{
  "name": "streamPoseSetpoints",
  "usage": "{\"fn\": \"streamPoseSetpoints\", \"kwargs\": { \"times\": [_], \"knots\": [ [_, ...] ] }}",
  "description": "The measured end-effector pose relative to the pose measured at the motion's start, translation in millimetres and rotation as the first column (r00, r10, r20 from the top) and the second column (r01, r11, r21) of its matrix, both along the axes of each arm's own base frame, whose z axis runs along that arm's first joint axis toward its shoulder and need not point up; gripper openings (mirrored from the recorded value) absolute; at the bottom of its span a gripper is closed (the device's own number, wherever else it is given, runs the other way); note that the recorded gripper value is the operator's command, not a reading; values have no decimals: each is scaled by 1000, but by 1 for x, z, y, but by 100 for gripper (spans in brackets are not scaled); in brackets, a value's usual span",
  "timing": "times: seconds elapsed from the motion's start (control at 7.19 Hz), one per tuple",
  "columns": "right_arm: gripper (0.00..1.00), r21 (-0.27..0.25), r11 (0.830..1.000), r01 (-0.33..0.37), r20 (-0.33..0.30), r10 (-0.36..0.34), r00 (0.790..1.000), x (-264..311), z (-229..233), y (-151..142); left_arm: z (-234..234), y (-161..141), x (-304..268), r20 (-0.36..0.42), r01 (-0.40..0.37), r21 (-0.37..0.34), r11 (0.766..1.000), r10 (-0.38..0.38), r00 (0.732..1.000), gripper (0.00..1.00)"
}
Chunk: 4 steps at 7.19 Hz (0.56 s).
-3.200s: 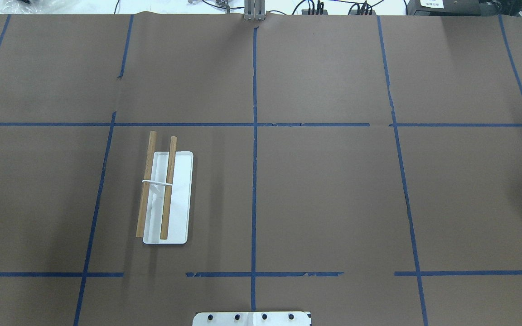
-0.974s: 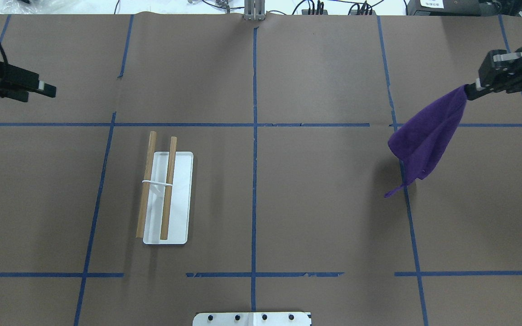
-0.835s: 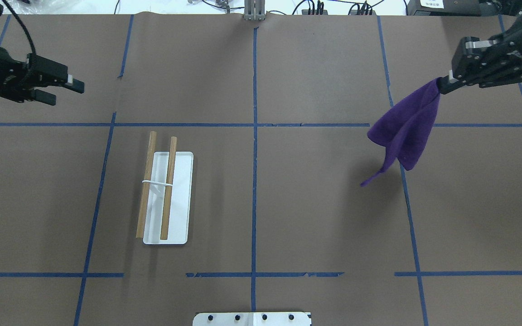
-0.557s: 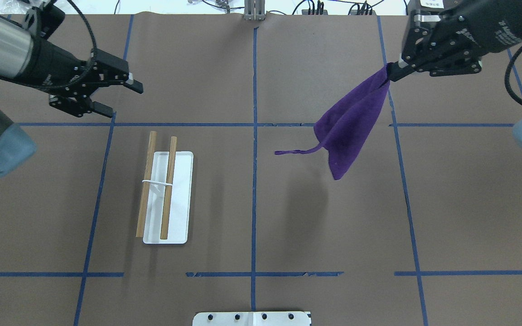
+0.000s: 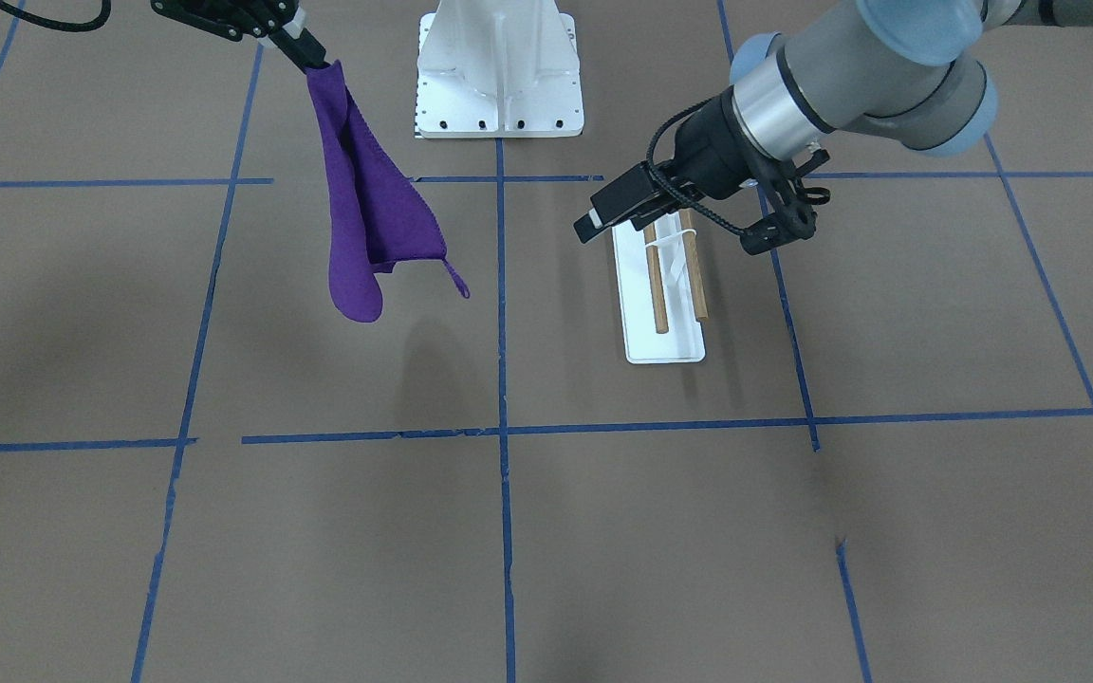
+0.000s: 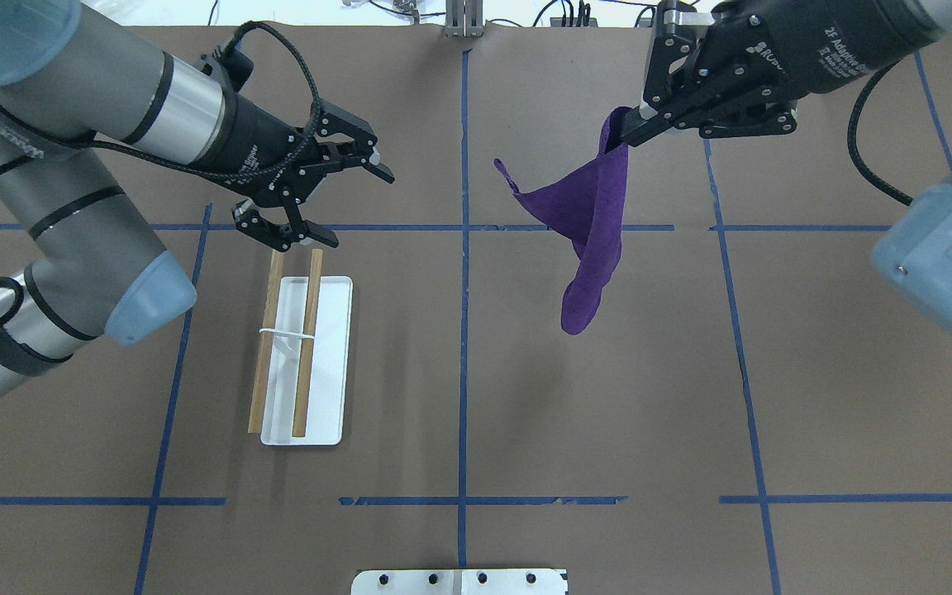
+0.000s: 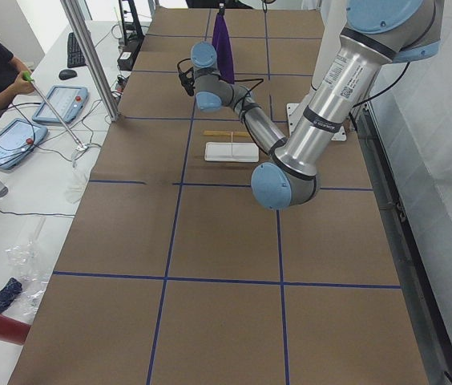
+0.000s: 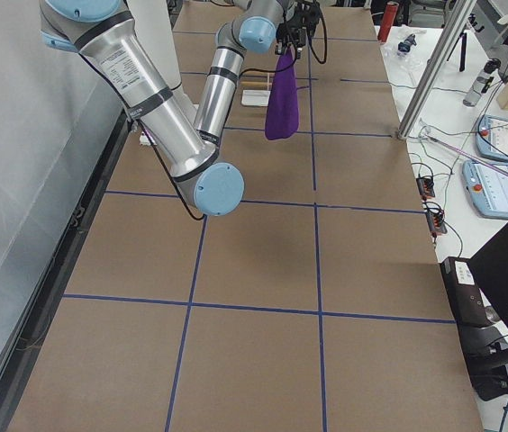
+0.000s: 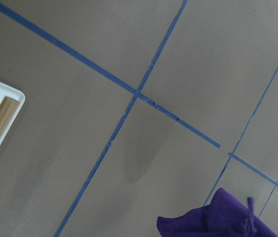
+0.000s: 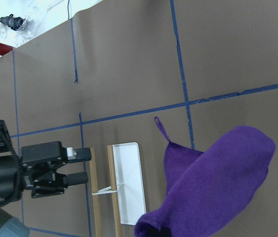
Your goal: Hang towel on rack
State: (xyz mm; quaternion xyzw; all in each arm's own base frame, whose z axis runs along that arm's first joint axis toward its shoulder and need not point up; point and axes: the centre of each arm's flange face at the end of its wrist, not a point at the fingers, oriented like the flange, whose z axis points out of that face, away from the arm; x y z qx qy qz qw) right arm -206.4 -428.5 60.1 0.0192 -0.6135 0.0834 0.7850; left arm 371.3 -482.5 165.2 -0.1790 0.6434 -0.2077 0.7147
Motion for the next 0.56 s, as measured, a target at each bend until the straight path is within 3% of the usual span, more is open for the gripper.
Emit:
{"fn": "streamPoseSetpoints", "kwargs": {
  "times": [0.28,0.56],
  "knots": [
    [0,19,1000,4,13,-5,1000,-2,-6,2,-28,14,28,-26,-22,-96,995,20,999,100],
    [0,27,1000,11,18,-11,1000,-4,-10,5,-48,18,33,-48,-24,-130,991,17,999,100]
  ]
}}
